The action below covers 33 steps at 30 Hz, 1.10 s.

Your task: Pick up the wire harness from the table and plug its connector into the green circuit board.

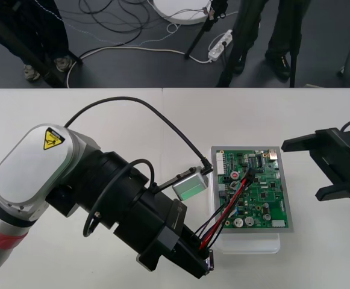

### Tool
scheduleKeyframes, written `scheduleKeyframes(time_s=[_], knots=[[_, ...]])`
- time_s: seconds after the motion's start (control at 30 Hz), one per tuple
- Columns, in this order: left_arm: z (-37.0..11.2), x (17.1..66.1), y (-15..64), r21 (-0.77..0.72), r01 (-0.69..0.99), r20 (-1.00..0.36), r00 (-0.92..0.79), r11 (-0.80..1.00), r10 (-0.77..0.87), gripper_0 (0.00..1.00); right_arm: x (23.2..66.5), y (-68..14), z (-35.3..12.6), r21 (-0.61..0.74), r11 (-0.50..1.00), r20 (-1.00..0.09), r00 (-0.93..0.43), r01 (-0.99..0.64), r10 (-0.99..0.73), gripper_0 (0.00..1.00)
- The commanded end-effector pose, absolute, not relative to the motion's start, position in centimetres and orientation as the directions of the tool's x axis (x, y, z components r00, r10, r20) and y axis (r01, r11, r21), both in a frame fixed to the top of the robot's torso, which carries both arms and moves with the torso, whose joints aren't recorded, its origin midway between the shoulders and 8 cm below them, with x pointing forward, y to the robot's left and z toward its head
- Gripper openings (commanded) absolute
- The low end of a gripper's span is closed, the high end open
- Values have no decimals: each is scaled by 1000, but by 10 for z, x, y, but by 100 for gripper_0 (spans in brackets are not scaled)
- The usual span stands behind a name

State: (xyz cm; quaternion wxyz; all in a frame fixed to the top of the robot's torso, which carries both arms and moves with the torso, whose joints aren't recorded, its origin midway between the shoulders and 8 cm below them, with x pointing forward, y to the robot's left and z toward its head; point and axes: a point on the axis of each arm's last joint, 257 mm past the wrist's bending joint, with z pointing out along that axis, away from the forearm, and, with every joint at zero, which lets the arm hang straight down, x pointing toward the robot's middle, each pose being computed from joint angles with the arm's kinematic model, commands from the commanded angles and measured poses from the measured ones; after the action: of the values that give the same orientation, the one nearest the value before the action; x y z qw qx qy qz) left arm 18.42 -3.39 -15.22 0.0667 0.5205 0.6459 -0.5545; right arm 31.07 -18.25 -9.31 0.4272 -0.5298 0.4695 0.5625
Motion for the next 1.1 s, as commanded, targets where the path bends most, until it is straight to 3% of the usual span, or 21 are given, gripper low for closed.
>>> scheduleKeyframes(time_s=[0.03, 0.37, 0.57, 1.1], knots=[[-123, 192, -63, -632, 748, -708, -450, -204, 545, 0, 310, -150, -62, 31, -293, -999, -41, -956, 30, 100], [-89, 199, -86, -634, 735, -745, -497, -242, 444, 0, 289, -123, -44, 115, -400, -990, -136, -909, 25, 100], [-78, 200, -89, -631, 729, -758, -509, -265, 408, 0, 300, -111, -25, 136, -417, -983, -174, -899, 54, 100], [-95, 187, -82, -649, 710, -738, -501, -273, 451, 0, 324, -111, 36, 106, -414, -973, -181, -904, 145, 100]])
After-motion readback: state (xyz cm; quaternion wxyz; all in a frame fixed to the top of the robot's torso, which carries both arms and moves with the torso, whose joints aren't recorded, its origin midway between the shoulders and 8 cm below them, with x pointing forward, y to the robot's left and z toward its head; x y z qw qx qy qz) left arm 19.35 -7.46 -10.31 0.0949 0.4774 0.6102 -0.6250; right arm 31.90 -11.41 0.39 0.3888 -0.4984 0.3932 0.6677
